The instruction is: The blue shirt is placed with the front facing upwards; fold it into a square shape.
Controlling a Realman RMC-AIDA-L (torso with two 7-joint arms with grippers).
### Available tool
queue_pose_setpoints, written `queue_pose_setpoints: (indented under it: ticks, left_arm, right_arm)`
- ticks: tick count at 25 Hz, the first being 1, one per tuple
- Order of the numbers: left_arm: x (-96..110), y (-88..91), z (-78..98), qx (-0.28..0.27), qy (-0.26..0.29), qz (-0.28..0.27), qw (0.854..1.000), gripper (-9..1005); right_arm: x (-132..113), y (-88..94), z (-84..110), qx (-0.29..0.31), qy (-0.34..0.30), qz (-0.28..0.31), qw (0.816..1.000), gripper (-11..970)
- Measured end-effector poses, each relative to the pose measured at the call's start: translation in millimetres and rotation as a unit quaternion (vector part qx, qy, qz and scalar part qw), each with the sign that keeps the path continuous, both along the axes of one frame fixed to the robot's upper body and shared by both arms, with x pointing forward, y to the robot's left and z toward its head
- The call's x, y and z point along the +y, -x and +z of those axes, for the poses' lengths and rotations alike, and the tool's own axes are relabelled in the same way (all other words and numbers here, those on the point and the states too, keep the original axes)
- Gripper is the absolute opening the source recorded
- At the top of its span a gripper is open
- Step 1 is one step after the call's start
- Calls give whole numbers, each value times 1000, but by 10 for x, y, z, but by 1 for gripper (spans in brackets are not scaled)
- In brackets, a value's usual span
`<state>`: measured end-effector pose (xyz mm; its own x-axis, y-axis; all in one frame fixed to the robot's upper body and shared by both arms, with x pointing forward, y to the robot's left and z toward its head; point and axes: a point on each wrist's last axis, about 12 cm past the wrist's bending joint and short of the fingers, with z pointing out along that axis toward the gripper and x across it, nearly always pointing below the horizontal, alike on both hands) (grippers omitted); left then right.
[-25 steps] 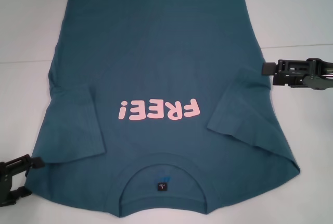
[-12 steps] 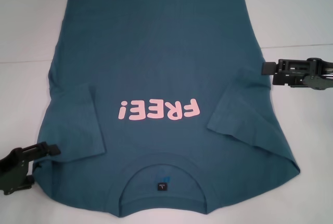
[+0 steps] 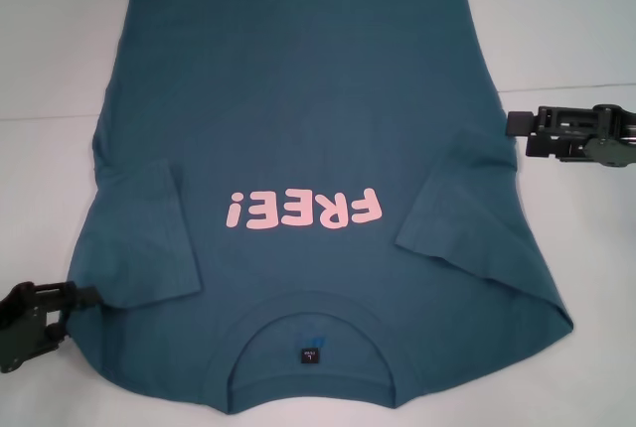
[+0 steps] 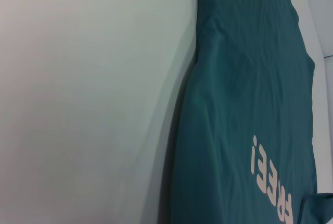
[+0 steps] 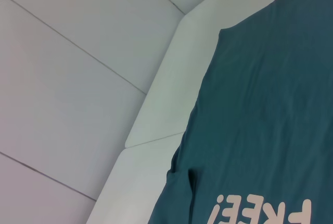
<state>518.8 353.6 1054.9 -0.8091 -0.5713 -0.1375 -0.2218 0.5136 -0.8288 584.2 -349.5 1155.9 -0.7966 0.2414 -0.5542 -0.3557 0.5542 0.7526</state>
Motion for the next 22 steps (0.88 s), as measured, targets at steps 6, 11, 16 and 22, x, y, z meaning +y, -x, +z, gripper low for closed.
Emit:
queue_pose_setpoints:
  ticks: [6, 11, 16, 22]
  left_arm:
    - [-3, -1, -4, 1, -3, -2, 1000, 419]
    - [-10, 5, -14, 1, -4, -4, 1000, 284]
    - [-34, 22, 1, -12, -5, -25, 1000, 55]
    - [-68, 48, 74, -61, -4, -72, 996, 46]
  right_arm:
    - [4, -2, 2, 0, 1, 2, 1000, 899]
    - [-16, 10, -6, 1, 3, 0, 1000, 898]
    - [-30, 26, -12, 5, 9, 5, 1000, 898]
    - [-106, 69, -41, 17, 51, 22, 998, 898]
